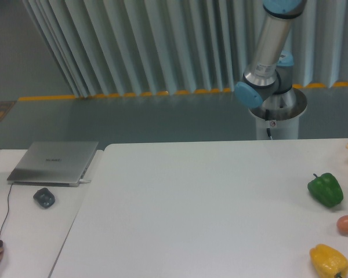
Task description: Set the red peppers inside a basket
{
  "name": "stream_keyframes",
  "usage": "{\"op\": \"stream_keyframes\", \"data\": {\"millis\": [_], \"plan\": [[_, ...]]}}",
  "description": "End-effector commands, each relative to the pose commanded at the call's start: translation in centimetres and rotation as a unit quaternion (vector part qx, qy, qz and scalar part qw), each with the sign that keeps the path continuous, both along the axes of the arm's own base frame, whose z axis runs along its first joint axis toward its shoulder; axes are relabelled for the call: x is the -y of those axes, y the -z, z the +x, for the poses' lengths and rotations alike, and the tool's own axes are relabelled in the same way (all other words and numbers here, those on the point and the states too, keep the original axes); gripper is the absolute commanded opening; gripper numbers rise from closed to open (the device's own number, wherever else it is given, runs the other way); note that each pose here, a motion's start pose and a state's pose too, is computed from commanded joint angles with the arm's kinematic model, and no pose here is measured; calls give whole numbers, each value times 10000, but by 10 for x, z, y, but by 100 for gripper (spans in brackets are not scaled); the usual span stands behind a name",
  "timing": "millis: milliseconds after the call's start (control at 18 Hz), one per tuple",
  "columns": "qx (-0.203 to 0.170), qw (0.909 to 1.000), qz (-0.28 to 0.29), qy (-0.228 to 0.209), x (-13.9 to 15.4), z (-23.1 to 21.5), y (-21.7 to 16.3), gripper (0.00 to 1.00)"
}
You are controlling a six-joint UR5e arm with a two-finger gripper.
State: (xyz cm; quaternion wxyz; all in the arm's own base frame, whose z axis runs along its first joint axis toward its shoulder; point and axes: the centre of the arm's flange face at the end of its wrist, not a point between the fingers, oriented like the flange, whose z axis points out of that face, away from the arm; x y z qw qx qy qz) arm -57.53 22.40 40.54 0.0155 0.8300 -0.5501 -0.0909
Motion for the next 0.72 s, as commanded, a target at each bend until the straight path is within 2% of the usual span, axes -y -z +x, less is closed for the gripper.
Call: {"op": "stream_keyframes", "data": {"millis": [167, 278, 333, 444, 611, 722], "plan": [[356, 9965, 97, -745, -30, 33, -14, 100], [582, 9909, 100, -1209, -53, 54, -17, 100], [724, 9868, 88, -1445, -74, 70, -19, 100], [766, 9839, 112, -1610, -108, 101, -28, 100], [787, 9839, 136, -1600, -145, 134, -33, 100], [828, 9766, 168, -1980, -165, 152, -33, 100]]}}
